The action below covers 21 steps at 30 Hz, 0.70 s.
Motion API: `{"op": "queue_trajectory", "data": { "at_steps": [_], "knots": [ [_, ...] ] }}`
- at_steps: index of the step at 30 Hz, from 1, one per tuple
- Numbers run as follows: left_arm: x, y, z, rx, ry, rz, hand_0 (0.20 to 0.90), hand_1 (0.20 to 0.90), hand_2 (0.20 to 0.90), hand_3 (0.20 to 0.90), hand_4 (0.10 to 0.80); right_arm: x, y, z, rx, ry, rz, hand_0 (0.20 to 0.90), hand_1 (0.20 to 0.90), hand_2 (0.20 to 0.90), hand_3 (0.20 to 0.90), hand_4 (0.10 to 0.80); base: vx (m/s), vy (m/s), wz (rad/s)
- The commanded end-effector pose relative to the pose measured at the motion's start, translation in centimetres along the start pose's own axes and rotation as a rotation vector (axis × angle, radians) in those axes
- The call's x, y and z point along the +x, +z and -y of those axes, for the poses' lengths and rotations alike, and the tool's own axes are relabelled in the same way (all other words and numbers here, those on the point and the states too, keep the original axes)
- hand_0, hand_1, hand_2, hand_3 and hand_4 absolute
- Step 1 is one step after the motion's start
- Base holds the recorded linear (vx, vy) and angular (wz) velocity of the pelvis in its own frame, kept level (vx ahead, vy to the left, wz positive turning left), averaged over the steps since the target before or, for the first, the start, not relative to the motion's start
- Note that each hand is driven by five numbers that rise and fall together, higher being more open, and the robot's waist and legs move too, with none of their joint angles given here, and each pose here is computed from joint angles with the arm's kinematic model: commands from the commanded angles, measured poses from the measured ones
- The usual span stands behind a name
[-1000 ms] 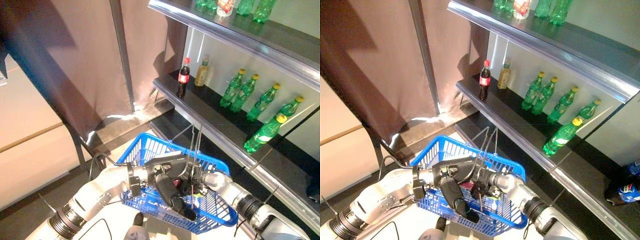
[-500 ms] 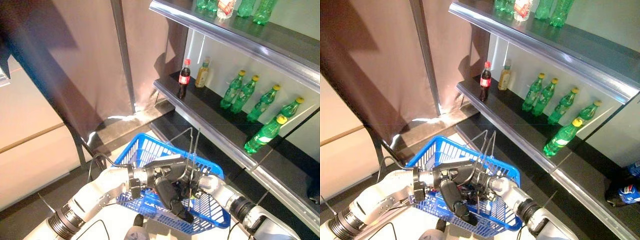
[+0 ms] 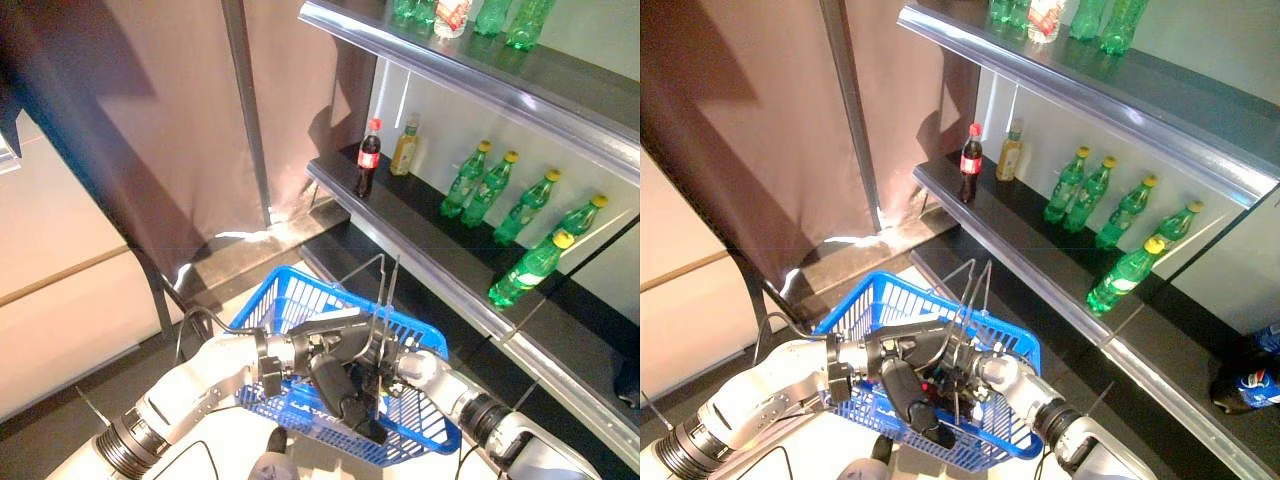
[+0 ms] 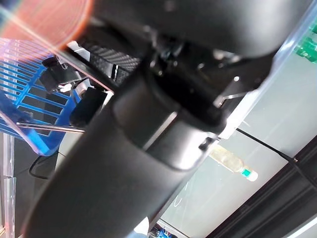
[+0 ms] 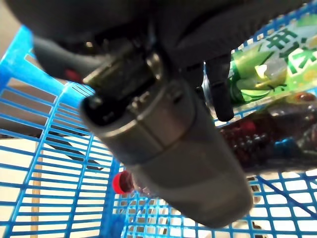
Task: Pick up the drink and place into the basket.
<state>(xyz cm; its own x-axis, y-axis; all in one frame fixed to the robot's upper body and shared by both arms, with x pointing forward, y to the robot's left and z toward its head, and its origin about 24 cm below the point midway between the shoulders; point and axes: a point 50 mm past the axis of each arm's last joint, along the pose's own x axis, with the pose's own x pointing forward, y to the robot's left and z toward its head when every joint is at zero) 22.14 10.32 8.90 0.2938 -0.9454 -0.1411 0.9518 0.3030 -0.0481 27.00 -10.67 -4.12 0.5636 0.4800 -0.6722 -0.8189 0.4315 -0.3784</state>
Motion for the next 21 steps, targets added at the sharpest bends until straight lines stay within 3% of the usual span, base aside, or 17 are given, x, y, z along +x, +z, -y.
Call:
{"op": "queue_trajectory", "data": {
  "at_steps": [1, 21],
  "knots": [
    [0.7, 14.1, 3.4, 0.341, -0.223, 0.821, 0.300, 0.300, 0.300, 0.200, 0.100, -0.5, 2.0, 2.7, -0.007, -0.149, 0.102, 0.900, 0.900, 0.900, 0.900, 0.800, 0.000, 0.000, 0.00],
    [-1.9, 12.0, -0.3, 0.321, 0.073, 0.755, 0.300, 0.300, 0.300, 0.200, 0.100, -4.8, 1.8, 6.2, 0.012, -0.399, 0.169, 0.900, 0.900, 0.900, 0.900, 0.800, -0.001, 0.001, -0.01]
  ]
}}
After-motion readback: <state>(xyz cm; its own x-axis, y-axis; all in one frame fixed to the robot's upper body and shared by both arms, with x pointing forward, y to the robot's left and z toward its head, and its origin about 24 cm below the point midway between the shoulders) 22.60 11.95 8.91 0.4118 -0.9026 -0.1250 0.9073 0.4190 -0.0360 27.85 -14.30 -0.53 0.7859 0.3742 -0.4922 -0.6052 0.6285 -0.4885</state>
